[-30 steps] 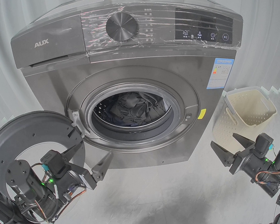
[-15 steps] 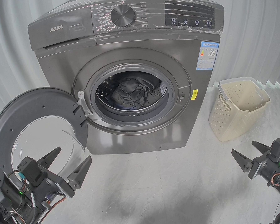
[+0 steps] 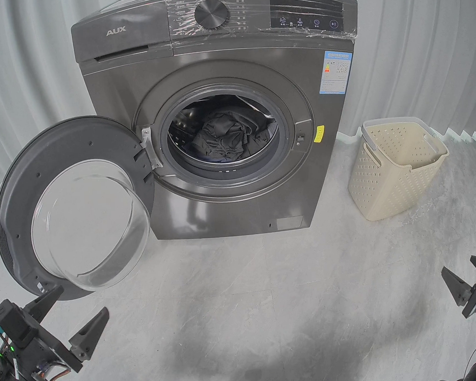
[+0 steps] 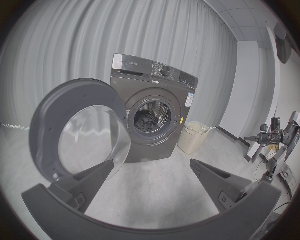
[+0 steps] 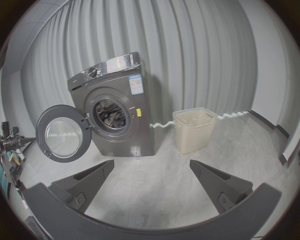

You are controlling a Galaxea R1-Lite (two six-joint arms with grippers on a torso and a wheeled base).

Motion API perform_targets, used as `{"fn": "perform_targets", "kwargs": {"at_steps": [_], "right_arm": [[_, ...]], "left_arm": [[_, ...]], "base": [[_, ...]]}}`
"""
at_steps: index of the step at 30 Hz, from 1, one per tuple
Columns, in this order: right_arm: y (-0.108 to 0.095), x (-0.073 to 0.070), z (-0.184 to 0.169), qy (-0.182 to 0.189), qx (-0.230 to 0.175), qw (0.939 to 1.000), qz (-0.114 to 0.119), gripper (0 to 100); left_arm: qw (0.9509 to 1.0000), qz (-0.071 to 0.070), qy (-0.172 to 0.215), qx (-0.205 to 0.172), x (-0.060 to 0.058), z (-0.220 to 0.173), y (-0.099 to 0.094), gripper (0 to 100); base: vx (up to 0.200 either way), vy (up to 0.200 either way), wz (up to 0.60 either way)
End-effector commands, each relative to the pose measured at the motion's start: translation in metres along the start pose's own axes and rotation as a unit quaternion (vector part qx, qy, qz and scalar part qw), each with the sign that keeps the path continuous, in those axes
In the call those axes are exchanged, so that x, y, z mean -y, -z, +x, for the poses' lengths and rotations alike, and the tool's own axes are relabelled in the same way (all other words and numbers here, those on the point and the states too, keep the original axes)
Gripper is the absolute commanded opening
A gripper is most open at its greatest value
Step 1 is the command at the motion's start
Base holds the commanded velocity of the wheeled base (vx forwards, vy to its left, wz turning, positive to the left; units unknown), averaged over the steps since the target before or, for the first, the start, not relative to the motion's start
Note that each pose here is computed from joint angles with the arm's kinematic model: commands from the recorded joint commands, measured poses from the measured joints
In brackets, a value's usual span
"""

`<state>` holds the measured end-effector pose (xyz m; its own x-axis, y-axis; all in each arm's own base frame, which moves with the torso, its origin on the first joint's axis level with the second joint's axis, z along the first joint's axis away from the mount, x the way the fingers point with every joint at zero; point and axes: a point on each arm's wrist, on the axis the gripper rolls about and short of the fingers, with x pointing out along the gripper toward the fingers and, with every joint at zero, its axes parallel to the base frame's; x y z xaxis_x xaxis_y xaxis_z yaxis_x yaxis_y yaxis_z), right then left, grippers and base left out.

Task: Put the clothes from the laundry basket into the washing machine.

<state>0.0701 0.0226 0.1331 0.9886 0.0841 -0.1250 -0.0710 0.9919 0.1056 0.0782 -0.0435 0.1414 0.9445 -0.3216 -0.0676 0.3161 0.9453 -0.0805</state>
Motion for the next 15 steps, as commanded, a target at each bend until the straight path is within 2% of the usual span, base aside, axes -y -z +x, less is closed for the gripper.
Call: {"fn": "perform_targets", "kwargs": {"at_steps": [1, 4, 6, 8, 11, 13, 14, 15], "right_arm": [[0.017, 0.022, -0.049, 0.057, 0.067, 0.9960, 0.017, 100], [0.031, 0.025, -0.070, 0.047, 0.093, 0.9945, -0.014, 100], [0.045, 0.025, -0.080, 0.040, 0.094, 0.9942, -0.034, 100], [0.054, 0.026, -0.082, 0.041, 0.073, 0.9958, -0.038, 100], [0.056, 0.026, -0.081, 0.045, 0.055, 0.9968, -0.037, 100], [0.057, 0.026, -0.080, 0.056, 0.052, 0.9964, -0.036, 100], [0.057, 0.027, -0.081, 0.105, 0.055, 0.9916, -0.052, 100], [0.057, 0.026, -0.082, 0.119, 0.059, 0.9890, -0.065, 100]], "left_arm": [[0.9964, -0.013, -0.071, 0.045, -0.019, -0.052, 0.012, 100], [0.9940, -0.014, -0.093, 0.056, -0.022, -0.071, 0.023, 100], [0.9929, -0.013, -0.103, 0.057, -0.023, -0.080, 0.032, 100], [0.9915, -0.013, -0.114, 0.061, -0.023, -0.088, 0.039, 100], [0.9911, -0.011, -0.115, 0.067, -0.022, -0.095, 0.048, 100], [0.9917, -0.008, -0.111, 0.065, -0.021, -0.099, 0.054, 100], [0.9907, -0.011, -0.131, 0.034, -0.020, -0.100, 0.063, 100], [0.9899, -0.015, -0.137, 0.034, -0.020, -0.100, 0.063, 100]], "base": [[0.000, 0.000, 0.00], [0.000, 0.000, 0.00], [0.000, 0.000, 0.00], [0.000, 0.000, 0.00], [0.000, 0.000, 0.00], [0.000, 0.000, 0.00], [0.000, 0.000, 0.00], [0.000, 0.000, 0.00]]}}
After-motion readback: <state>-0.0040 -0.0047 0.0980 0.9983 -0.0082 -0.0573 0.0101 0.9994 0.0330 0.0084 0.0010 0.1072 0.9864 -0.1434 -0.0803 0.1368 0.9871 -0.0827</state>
